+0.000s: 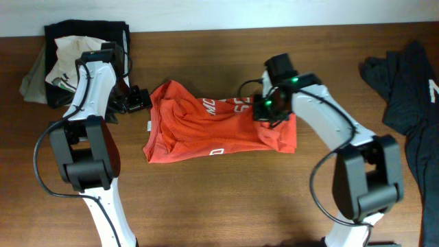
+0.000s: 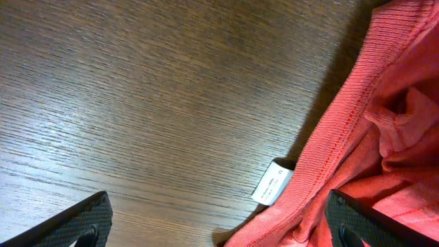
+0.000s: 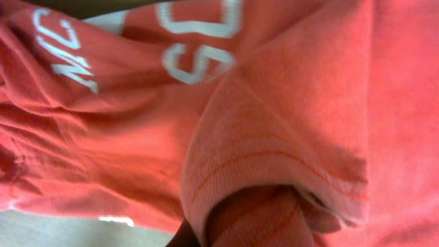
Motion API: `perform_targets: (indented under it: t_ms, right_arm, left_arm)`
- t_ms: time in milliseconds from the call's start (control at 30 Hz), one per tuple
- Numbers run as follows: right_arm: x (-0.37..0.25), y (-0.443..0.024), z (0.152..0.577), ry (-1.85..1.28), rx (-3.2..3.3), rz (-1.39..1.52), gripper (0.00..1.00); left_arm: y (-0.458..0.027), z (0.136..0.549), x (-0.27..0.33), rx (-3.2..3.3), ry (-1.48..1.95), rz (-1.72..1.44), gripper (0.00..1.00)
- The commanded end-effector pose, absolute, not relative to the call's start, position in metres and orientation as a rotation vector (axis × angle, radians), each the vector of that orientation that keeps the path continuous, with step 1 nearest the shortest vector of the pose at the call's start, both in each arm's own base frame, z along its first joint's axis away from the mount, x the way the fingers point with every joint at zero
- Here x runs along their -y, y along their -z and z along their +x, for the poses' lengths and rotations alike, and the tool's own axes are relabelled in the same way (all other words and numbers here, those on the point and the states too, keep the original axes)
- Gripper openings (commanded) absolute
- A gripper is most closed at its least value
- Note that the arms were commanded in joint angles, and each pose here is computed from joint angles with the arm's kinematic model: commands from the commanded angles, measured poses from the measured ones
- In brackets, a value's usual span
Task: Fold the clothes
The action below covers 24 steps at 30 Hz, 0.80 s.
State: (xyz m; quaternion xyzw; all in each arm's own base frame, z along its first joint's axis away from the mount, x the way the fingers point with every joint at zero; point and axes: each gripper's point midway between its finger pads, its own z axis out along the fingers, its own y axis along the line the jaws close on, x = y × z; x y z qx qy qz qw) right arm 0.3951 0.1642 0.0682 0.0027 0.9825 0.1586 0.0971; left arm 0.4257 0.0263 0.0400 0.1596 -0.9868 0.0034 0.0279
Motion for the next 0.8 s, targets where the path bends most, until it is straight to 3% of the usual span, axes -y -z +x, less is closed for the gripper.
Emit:
perform_targets:
  t_ms: [0,33,67,100,133,167,367,467,533,567,633,767]
  right_arm:
    - [-0.201,-0.072,0.393,-0.522,-2.874,-0.086,0.07]
    - [-0.207,-0.073,0.392,-0.525,-2.868,-0.091,0.1]
    - [-0.211,-0.072,0.391,-0.52,-2.869,-0.087,0.2]
    - [-0.215,-0.073,0.389,-0.521,-2.868,-0.102,0.62]
    - [-0.217,-0.072,0.388,-0.514,-2.867,-0.113,0.9]
    - [-0.218,-0.073,0.388,-0.516,-2.864,-0.114,0.95]
    - [-0.17,-0.135,0.42,-0.468,-2.812,0.002,0.95]
    - [-0.142,-0.123,0.42,-0.438,-2.86,0.095,0.95]
    - [-0.141,-0.105,0.412,-0.434,-2.905,0.105,0.85]
    - [-0.148,-0.09,0.406,-0.472,-2.931,0.093,0.64]
    - [-0.162,-0.072,0.4,-0.544,-2.952,0.066,0.49]
    - [-0.179,-0.042,0.393,-0.55,-3.0,0.06,0.5]
  left_arm:
    - [-0.035,0.423,-0.024,3.03,-0.025,0.493,0.99]
    - [-0.035,0.423,-0.024,3.03,-0.025,0.493,0.99]
    - [-0.035,0.423,-0.024,3.03,-0.024,0.493,0.99]
    - [-0.035,0.423,-0.024,3.03,-0.024,0.493,0.99]
    - [-0.035,0.423,-0.024,3.03,-0.024,0.493,0.99]
    - [-0.035,0.423,-0.024,3.03,-0.024,0.493,0.99]
    - [-0.035,0.423,-0.024,3.029,-0.024,0.493,0.99]
    - [-0.035,0.423,-0.024,3.029,-0.024,0.493,0.99]
    - [-0.035,0.423,-0.024,3.03,-0.025,0.493,0.99]
    - [-0.035,0.423,-0.024,3.03,-0.025,0.493,0.99]
    - [-0.035,0.423,-0.024,3.03,-0.025,0.493,0.99]
    - [-0.035,0.422,-0.024,3.023,-0.023,0.492,0.99]
